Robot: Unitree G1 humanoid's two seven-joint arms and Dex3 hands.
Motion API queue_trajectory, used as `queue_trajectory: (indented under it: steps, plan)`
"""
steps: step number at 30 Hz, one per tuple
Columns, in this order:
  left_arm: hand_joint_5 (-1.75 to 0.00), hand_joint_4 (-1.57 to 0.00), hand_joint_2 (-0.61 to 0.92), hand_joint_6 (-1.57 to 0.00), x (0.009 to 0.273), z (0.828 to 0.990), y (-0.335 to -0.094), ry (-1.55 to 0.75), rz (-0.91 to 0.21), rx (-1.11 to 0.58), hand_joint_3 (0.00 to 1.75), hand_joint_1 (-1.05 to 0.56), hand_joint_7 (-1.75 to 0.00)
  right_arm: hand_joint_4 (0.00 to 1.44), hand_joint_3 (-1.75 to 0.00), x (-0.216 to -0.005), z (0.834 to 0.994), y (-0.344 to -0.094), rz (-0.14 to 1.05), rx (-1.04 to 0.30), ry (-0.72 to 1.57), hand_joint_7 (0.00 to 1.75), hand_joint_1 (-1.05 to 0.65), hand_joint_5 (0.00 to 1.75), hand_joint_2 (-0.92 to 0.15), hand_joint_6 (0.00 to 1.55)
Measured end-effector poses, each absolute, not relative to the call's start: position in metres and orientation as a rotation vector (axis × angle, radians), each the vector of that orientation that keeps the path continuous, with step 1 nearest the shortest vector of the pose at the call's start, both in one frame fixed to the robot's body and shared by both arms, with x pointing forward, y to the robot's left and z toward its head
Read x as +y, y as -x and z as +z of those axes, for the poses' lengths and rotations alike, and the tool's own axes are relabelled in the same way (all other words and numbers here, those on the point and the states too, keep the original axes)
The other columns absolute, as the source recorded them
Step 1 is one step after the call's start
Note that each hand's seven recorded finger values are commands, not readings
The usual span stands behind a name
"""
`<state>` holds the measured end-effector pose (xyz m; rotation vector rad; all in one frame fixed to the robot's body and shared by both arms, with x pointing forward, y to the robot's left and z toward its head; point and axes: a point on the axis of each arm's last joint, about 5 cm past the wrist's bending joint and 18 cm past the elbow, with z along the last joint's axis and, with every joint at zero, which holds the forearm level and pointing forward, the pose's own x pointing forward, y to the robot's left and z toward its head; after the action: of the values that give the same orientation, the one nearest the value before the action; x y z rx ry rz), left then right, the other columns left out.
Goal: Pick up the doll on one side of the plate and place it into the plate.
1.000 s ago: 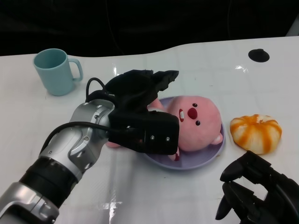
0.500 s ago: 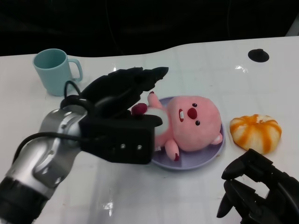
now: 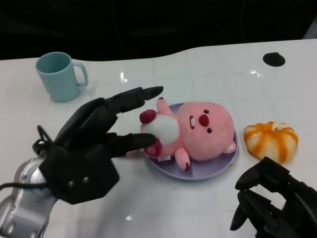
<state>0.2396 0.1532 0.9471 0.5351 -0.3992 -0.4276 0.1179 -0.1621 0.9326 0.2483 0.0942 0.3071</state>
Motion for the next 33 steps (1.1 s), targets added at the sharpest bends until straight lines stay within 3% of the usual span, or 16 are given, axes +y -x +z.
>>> queue_trajectory:
  steps: [4,5,7,9,12,22,33]
  plan:
    - [-0.91,-0.49,0.92,-0.71,0.157,0.94,-0.23,-0.415,-0.398,-0.381,0.02,-0.24,-0.16,0.56,-0.59,-0.162,0.933,-0.118,0.307,0.095,-0.248,1.66,-0.38,1.75,-0.92,0.4]
    - [-1.02,-0.57,0.92,-0.8,0.159,0.939,-0.227,-0.381,-0.393,-0.368,0.07,-0.19,-0.27,0.56,-0.58,-0.162,0.933,-0.118,0.308,0.094,-0.248,1.67,-0.38,1.75,-0.92,0.41]
    - [-1.2,-0.67,0.81,-0.8,0.162,0.935,-0.22,-0.293,-0.383,-0.331,0.36,-0.11,-0.68,0.55,-0.58,-0.162,0.933,-0.118,0.308,0.095,-0.248,1.67,-0.38,1.75,-0.92,0.4]
    - [-1.3,-0.75,0.61,-0.78,0.164,0.932,-0.211,-0.215,-0.378,-0.282,0.84,-0.08,-0.96,0.55,-0.58,-0.162,0.933,-0.118,0.307,0.095,-0.249,1.67,-0.37,1.75,-0.92,0.4]
    - [-1.42,-0.78,0.57,-0.77,0.169,0.929,-0.202,-0.137,-0.358,-0.195,1.06,-0.08,-1.11,0.55,-0.59,-0.162,0.933,-0.118,0.308,0.094,-0.248,1.66,-0.37,1.75,-0.92,0.39]
    - [-1.72,-0.77,0.58,-0.73,0.178,0.934,-0.175,0.016,-0.333,0.024,1.17,-0.09,-1.36,0.55,-0.59,-0.162,0.933,-0.119,0.312,0.095,-0.248,1.67,-0.37,1.75,-0.92,0.4]
    - [-1.75,-0.82,0.56,-0.74,0.182,0.937,-0.152,0.098,-0.311,0.149,1.18,-0.12,-1.51,0.55,-0.58,-0.161,0.932,-0.119,0.309,0.099,-0.249,1.67,-0.37,1.75,-0.92,0.4]
